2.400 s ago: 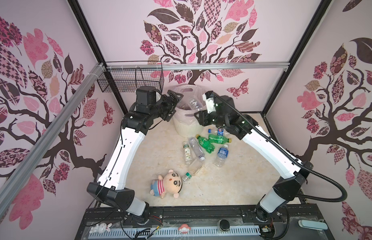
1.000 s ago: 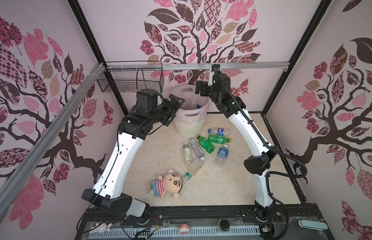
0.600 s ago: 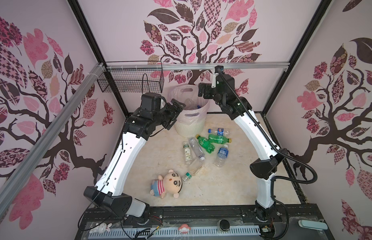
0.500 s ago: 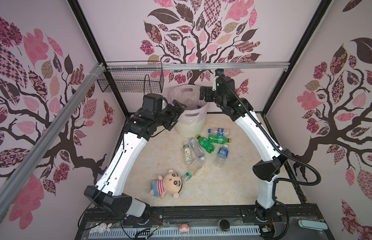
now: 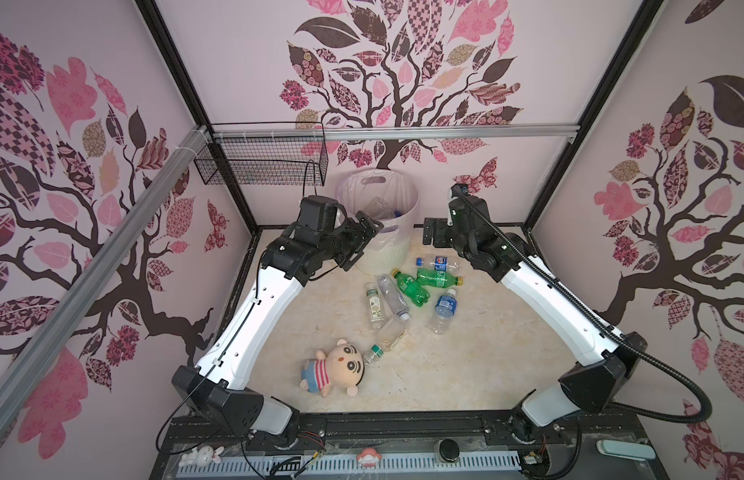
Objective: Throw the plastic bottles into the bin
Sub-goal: 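Lower the right gripper toward the blue-labelled white-capped water bottle, then close the right gripper around the blue-labelled bottle's body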
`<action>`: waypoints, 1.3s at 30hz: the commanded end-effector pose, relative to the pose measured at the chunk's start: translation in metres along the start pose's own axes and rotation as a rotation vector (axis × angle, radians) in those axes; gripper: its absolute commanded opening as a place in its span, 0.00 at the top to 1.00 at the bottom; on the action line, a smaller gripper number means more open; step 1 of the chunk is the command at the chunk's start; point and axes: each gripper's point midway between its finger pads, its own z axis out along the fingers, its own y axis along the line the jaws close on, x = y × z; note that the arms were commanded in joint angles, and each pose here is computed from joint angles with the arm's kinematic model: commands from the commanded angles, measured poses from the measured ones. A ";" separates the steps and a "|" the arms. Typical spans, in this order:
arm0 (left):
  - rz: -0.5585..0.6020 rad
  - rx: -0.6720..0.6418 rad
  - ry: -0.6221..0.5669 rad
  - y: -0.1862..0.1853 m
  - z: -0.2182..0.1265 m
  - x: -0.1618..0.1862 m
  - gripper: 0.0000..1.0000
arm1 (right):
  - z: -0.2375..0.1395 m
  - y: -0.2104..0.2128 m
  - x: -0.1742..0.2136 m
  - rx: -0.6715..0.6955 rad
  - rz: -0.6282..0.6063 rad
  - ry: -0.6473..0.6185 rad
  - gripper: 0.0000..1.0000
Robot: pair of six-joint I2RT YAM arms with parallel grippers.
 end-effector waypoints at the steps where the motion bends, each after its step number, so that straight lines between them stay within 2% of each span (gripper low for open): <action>1: 0.001 0.001 0.050 0.005 0.014 0.017 0.03 | -0.009 -0.014 0.024 0.021 0.046 0.046 0.00; 14: -0.067 -0.035 0.189 0.039 0.058 0.062 0.03 | -0.006 -0.058 0.180 0.130 0.125 0.378 0.00; 26: -0.069 -0.070 0.286 0.058 0.088 0.085 0.03 | 0.001 -0.060 0.243 0.133 0.214 0.527 0.00; 39: -0.087 -0.068 0.320 0.062 0.098 0.091 0.03 | 0.028 -0.053 0.295 0.092 0.313 0.674 0.00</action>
